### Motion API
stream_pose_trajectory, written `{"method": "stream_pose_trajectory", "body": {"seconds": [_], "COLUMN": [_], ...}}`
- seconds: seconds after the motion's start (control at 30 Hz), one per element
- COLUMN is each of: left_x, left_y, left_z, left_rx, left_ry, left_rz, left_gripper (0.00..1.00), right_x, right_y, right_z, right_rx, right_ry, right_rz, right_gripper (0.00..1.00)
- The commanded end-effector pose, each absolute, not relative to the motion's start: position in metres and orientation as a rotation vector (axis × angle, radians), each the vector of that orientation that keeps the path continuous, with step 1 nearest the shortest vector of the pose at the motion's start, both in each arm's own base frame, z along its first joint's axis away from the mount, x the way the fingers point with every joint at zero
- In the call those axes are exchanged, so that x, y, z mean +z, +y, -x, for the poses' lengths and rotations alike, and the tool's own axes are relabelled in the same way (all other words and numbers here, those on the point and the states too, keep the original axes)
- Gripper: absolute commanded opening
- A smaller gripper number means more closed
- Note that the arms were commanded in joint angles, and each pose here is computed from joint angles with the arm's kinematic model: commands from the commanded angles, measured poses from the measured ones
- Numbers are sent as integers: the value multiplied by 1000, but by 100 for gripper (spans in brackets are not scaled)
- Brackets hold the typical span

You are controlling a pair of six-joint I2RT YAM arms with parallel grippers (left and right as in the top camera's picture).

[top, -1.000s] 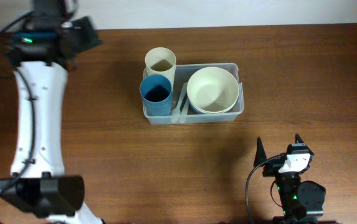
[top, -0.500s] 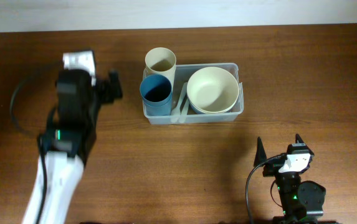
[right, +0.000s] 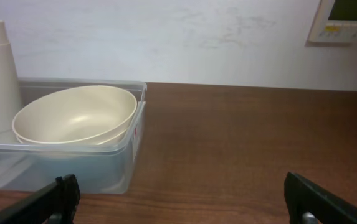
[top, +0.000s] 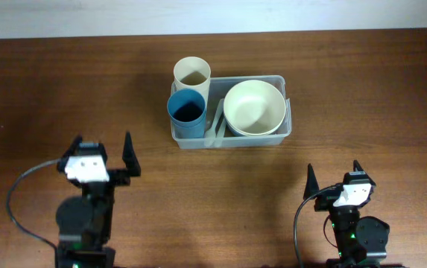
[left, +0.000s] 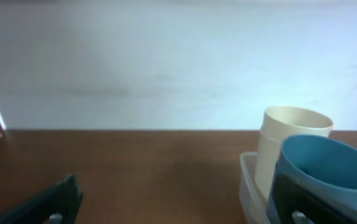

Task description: Pack container

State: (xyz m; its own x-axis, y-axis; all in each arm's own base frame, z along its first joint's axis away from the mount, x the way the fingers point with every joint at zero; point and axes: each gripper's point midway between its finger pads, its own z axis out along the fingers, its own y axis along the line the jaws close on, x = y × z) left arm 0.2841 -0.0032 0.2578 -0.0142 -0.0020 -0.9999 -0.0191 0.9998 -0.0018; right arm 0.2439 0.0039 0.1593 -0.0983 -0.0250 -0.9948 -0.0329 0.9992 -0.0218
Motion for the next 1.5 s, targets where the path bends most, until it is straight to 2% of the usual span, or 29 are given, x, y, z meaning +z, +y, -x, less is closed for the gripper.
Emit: {"method": "stream_pose_trajectory", "body": {"seconds": [0.0, 0.37, 1.0, 1.37, 1.47], "left_x": [249, 240, 216, 158, 156], "left_y": [-5, 5, 6, 6, 4], "left_z": [-273, -248, -243, -246, -246], "left_rx": [29, 56, 62, 79, 71], "left_ry": [1548, 1436, 1409, 1642, 1650], "left_rz": [-43, -14, -9, -37, -44], "left_gripper": [99, 99, 100, 100, 100], "right_x": [157, 157, 157, 157, 157], "right_y": [1, 1, 1, 1, 1], "right_z": [-244, -244, -244, -244, -244], "right_rx": [-5, -5, -5, -5, -5], "right_ry": [1669, 1669, 1669, 1669, 1669], "right_rz": [36, 36, 36, 36, 36], "right_gripper": [99, 99, 99, 99, 99]}}
